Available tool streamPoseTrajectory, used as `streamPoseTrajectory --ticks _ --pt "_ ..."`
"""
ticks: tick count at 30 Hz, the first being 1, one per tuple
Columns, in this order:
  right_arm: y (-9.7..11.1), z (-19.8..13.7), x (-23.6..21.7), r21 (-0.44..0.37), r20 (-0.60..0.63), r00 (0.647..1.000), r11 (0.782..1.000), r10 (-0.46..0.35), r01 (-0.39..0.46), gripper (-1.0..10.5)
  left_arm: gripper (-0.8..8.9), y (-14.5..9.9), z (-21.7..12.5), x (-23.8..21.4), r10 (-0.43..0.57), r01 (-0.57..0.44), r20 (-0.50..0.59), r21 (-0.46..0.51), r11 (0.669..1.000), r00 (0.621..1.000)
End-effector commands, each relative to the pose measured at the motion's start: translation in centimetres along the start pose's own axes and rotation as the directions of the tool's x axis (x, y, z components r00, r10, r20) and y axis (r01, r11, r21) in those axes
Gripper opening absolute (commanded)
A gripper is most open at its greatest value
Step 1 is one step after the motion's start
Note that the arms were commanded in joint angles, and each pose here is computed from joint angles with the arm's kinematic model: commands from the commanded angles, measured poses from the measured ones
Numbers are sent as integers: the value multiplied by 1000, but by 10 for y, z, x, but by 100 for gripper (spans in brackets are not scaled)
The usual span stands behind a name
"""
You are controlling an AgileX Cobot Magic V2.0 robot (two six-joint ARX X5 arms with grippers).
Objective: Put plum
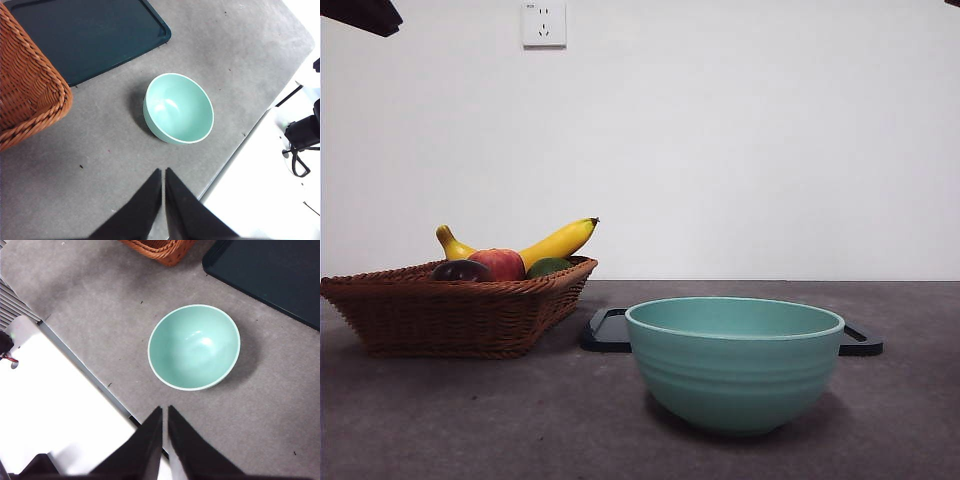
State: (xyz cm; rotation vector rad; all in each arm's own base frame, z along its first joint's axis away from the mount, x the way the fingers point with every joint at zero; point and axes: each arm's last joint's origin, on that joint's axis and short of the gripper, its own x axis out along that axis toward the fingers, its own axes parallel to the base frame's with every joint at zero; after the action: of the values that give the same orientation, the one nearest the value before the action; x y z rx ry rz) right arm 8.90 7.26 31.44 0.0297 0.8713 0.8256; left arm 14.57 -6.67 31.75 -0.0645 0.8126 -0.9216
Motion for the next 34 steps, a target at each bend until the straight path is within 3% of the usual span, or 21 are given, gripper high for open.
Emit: streamPoseTrajectory --ticks 1,18,21,23,25,28,34 --pt "2 3 -2 -19 15 1000 1000 6 -6 7 8 -1 4 -1 -6 5 12 28 1000 1000" --pt "2 3 -2 -19 15 1000 1000 6 -6 7 8 -2 4 -2 -6 5 23 37 999 1000" --pt "2 3 -2 -19 15 1000 1000 6 -6 7 8 -4 5 -10 32 -43 80 139 989 996" --pt "2 4 -2 -19 15 1000 1000 6 -6 7 8 -4 10 -20 76 -114 184 203 973 980" --pt "2 3 -2 -19 15 1000 1000 6 -6 7 8 -4 15 -33 128 -212 321 243 947 938" --pt "2 3 -2 -19 15 1000 1000 6 -6 7 8 -5 16 -52 217 -383 506 250 889 835" --pt "2 3 -2 -19 15 1000 1000 6 -6 7 8 3 -13 -66 448 -699 717 77 711 534"
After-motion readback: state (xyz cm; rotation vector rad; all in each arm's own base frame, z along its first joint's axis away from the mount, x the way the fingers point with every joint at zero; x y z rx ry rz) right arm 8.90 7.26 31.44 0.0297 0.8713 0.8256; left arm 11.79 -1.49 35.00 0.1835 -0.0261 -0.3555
